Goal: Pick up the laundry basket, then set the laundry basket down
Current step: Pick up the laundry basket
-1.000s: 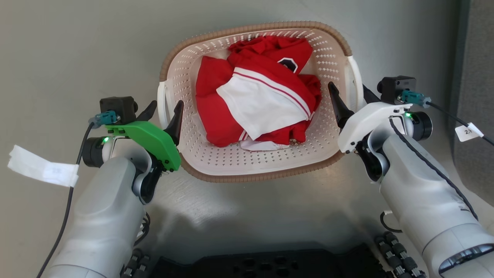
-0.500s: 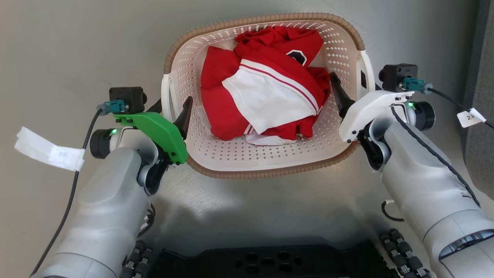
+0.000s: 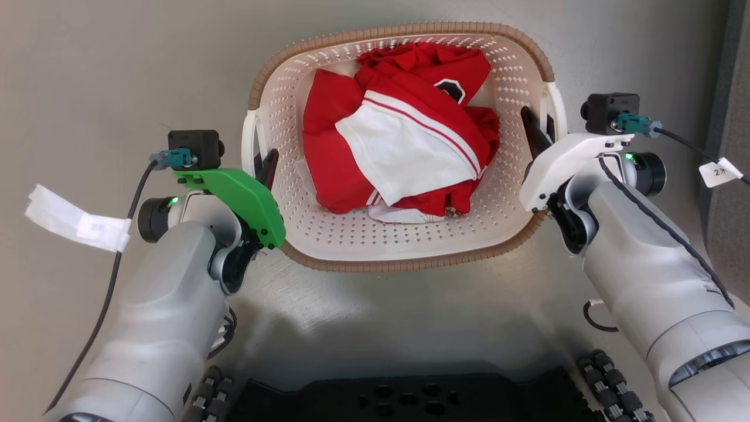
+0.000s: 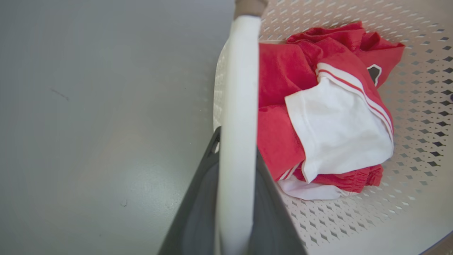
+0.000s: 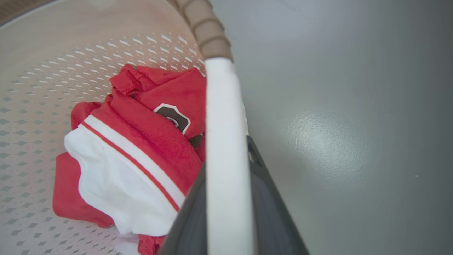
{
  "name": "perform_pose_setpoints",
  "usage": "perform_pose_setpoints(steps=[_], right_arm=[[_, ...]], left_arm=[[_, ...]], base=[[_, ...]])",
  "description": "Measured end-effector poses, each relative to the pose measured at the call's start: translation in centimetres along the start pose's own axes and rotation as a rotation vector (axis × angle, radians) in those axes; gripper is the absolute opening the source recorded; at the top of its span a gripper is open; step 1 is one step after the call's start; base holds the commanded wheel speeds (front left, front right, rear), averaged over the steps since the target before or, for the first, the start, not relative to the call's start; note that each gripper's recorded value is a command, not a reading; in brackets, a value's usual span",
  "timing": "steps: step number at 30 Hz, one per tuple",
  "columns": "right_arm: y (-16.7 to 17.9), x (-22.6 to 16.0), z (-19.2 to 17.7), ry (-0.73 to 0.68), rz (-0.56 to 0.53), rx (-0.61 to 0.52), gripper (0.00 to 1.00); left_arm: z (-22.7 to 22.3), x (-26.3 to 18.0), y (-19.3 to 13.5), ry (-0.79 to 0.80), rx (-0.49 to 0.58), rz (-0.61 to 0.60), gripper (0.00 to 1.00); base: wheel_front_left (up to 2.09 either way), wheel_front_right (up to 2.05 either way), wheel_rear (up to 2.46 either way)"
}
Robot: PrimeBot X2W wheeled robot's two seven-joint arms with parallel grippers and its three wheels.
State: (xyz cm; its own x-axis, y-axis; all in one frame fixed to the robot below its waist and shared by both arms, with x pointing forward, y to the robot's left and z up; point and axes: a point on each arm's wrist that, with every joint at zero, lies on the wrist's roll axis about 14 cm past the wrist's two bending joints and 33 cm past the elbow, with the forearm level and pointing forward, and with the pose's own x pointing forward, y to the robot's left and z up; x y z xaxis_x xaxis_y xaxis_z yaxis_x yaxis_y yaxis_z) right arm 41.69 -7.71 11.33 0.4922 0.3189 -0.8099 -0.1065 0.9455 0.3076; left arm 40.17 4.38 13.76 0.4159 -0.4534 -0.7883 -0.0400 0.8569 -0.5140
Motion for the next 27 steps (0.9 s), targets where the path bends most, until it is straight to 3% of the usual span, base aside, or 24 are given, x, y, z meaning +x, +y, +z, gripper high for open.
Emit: perform_pose_setpoints(steps=[13, 27], right_arm=[[1.0, -1.4, 1.5, -0.024, 0.024, -0.015, 0.0], [2.1, -5.2, 1.9, -0.001, 0.034, -0.025, 0.0]], left_arm=[[0.9, -1.4, -1.1, -0.018, 0.024, -0.012, 0.0], [1.2, -4.5, -3.0, -0.014, 0.038, -0.022, 0.0]], base=[[0.0, 0.0, 0.0], [0.0, 0.0, 0.0]])
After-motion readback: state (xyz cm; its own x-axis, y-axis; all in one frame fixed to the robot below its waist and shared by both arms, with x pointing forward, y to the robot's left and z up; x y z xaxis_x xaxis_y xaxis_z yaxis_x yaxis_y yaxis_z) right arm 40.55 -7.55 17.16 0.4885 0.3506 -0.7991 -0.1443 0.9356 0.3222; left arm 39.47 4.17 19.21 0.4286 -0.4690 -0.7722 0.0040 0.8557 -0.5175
